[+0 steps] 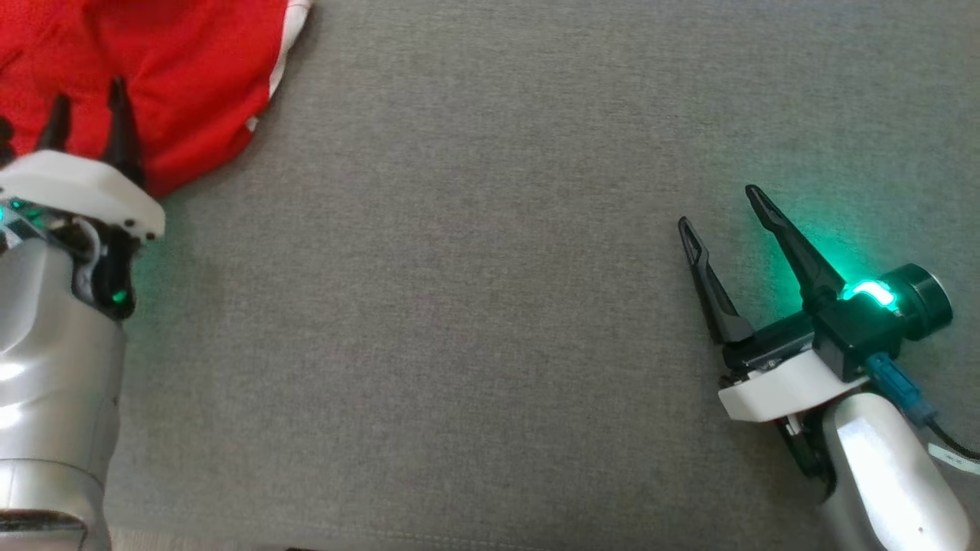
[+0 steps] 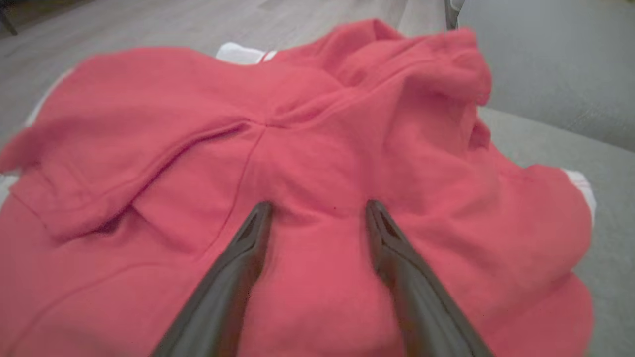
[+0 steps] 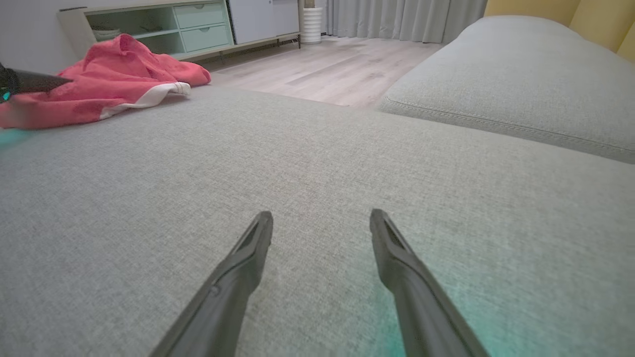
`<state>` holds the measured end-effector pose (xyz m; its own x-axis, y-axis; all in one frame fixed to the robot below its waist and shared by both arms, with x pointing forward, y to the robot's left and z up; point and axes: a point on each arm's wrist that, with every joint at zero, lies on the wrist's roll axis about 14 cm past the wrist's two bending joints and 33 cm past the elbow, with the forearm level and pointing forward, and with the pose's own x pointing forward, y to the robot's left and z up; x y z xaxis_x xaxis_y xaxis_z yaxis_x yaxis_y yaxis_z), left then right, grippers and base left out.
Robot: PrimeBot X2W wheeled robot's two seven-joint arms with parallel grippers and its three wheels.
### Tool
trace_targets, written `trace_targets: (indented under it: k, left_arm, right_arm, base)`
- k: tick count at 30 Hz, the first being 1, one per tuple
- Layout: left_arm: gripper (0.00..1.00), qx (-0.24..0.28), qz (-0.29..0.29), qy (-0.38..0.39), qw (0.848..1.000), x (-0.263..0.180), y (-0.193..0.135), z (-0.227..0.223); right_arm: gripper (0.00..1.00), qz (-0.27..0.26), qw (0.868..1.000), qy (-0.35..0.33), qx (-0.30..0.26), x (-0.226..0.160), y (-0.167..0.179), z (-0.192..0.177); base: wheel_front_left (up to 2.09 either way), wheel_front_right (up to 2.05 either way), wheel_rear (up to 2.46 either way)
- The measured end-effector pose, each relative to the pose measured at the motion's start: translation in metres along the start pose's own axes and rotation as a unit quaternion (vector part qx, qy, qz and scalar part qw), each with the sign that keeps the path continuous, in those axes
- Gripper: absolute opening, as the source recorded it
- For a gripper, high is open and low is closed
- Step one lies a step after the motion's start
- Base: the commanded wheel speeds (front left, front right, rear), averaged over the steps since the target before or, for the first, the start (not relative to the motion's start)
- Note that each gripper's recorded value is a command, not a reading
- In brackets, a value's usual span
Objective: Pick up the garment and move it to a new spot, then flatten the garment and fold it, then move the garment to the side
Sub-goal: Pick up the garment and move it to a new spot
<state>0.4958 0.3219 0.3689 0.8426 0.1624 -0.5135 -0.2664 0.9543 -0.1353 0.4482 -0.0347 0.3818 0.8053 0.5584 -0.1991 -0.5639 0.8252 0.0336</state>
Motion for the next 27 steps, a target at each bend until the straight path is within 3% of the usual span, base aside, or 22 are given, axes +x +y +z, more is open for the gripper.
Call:
trace_targets:
  k: [1, 2, 8, 16, 19, 23, 27]
  left_arm:
    - [0.40, 0.004, -0.001, 0.009, 1.000, 0.001, -0.001, -0.005]
    - [0.00, 0.009, -0.001, 0.014, 1.000, 0.001, -0.001, -0.008]
    - [0.00, 0.012, 0.004, -0.022, 1.000, -0.006, 0.008, 0.011]
    - [0.00, 0.055, 0.010, -0.134, 0.989, -0.042, 0.033, 0.097]
    - [0.00, 0.074, -0.020, -0.193, 0.978, -0.063, 0.019, 0.145]
    - [0.00, 0.088, -0.098, -0.254, 0.958, -0.099, -0.027, 0.198]
    - [0.00, 0.098, -0.189, -0.266, 0.940, -0.142, -0.075, 0.210]
  right_arm:
    - [1.00, -0.002, 1.000, 0.002, 0.000, -0.001, -0.001, 0.000]
    - [1.00, -0.003, 1.000, 0.003, -0.001, -0.002, -0.002, 0.000]
    - [1.00, -0.009, 1.000, 0.003, -0.009, -0.009, -0.003, 0.004]
    - [1.00, -0.014, 1.000, -0.022, 0.011, -0.025, 0.016, 0.023]
    - [1.00, -0.017, 0.999, -0.036, 0.015, -0.031, 0.021, 0.034]
    - [1.00, -0.027, 0.998, -0.058, 0.019, -0.041, 0.025, 0.050]
    - [1.00, -0.040, 0.996, -0.075, 0.022, -0.057, 0.027, 0.064]
  base:
    - [0.00, 0.00, 0.00]
    - [0.00, 0.00, 0.00]
    - [0.00, 0.00, 0.00]
    - [0.00, 0.00, 0.00]
    - [0.00, 0.00, 0.00]
    - [0.00, 0.00, 0.00]
    - [0.00, 0.00, 0.00]
